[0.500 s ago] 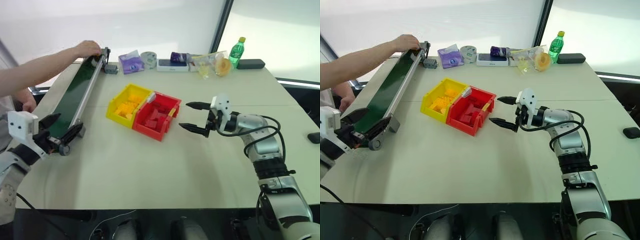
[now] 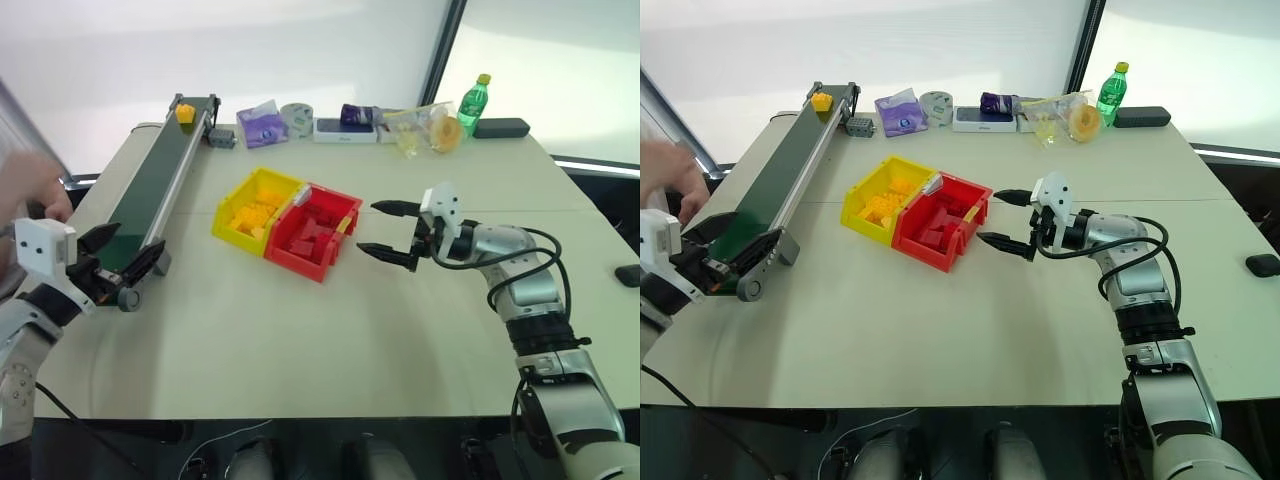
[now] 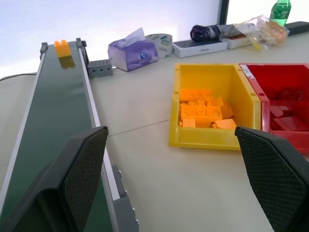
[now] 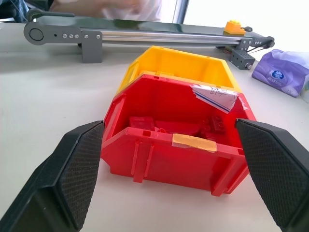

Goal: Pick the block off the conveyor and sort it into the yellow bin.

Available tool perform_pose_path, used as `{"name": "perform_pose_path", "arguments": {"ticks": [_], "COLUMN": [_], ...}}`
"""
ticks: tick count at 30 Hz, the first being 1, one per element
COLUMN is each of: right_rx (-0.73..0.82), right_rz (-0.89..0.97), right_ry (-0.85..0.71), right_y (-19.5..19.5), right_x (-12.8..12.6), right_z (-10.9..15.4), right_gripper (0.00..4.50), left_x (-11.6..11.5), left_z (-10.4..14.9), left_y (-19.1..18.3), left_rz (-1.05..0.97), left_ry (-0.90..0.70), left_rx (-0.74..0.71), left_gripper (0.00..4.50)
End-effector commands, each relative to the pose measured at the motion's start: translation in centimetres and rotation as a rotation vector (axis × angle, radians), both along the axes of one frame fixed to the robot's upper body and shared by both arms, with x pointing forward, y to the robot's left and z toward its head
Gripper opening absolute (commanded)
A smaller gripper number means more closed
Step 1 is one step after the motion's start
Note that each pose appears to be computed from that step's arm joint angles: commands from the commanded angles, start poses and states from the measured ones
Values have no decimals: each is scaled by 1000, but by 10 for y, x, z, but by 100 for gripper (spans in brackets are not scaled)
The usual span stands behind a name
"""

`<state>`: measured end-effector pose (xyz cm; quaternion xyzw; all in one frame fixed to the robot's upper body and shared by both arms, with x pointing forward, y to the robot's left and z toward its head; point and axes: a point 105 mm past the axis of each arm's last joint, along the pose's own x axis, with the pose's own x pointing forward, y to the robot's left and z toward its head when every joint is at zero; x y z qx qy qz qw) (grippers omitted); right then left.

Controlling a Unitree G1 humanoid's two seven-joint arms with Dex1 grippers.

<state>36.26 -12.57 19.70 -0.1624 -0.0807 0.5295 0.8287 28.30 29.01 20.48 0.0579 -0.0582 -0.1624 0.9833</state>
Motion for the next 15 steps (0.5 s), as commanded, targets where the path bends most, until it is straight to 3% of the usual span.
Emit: {"name": "perform_pose_path", "arguments": {"ticks": [1, 10, 15], "right_rx": [11, 10, 8], "right_rz": [13, 22, 23], "right_ry": [-62, -62, -63], "right_y": [1, 4, 3], "right_x": [-1, -2, -2], "right_z": [16, 14, 15], "right_gripper": [450, 450, 450], "left_x": [-6, -13, -27], "left_z": [11, 8, 16], "left_y": [0, 2, 19], "left_rz": [11, 42, 149], "left_ry": [-51, -66, -159], "left_rx": [16, 8, -31], "left_gripper": [444, 444, 444]}}
